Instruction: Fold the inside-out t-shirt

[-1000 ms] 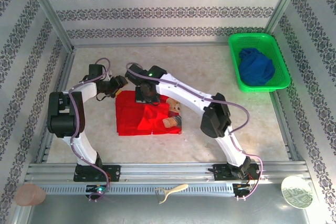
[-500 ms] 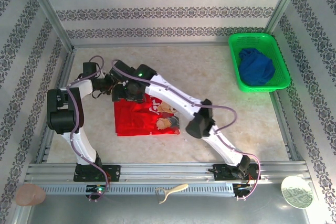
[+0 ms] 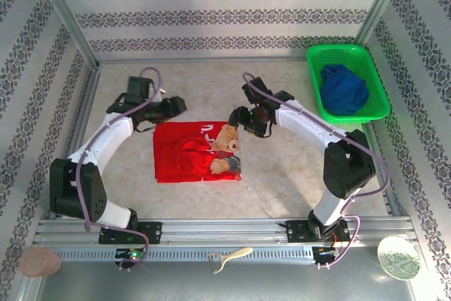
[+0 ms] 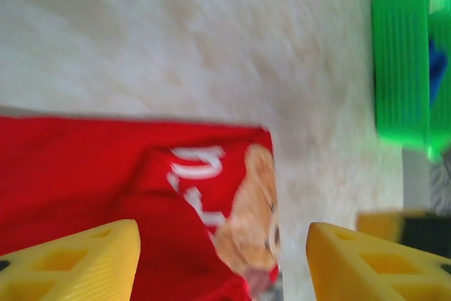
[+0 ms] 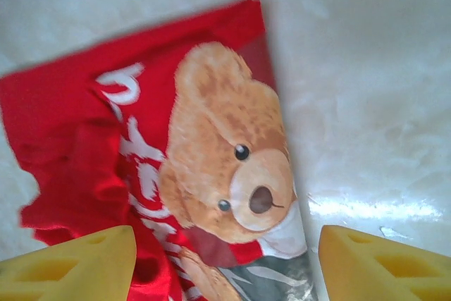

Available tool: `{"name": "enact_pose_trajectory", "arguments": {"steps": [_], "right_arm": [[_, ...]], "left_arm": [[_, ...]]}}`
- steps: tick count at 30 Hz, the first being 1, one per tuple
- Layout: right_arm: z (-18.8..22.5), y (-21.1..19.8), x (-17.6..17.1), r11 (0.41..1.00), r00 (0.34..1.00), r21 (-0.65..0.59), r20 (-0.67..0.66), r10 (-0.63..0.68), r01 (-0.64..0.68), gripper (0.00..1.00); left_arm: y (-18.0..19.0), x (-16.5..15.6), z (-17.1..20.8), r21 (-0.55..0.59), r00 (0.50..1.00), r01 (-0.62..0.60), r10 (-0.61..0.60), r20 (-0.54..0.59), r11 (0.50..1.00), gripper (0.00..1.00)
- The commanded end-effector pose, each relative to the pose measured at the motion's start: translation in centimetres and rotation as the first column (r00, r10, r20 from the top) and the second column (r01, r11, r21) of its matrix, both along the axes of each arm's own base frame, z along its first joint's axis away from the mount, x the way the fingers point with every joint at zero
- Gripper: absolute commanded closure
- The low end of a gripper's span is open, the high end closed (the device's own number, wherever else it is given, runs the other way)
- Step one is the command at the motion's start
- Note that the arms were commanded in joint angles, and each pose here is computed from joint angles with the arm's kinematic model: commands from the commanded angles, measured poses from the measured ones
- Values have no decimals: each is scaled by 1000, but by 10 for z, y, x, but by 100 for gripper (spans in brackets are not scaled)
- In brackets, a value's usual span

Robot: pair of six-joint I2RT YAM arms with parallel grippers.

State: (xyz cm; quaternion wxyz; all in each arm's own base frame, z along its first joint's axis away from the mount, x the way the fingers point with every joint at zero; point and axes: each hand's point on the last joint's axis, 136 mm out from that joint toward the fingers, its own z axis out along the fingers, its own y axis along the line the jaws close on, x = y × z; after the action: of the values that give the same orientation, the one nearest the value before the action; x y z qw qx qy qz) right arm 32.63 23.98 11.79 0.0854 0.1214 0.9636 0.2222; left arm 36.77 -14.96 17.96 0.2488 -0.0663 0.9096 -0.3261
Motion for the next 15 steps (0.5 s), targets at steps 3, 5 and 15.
{"name": "enact_pose_trajectory", "arguments": {"steps": [3, 5, 15], "right_arm": [[-2, -2, 6, 994, 999, 106, 23, -25, 23, 31], [-7, -3, 7, 995, 1000, 98, 12, -27, 25, 31], [-41, 8, 17, 994, 996, 91, -71, -52, 59, 29]], "left_arm": [[-21, -57, -35, 373, 982, 183, -186, -30, 910, 35], [-25, -63, -39, 450, 976, 204, -218, -21, 869, 34], [-67, -66, -58, 645, 886, 335, -463, 34, 687, 29]]}}
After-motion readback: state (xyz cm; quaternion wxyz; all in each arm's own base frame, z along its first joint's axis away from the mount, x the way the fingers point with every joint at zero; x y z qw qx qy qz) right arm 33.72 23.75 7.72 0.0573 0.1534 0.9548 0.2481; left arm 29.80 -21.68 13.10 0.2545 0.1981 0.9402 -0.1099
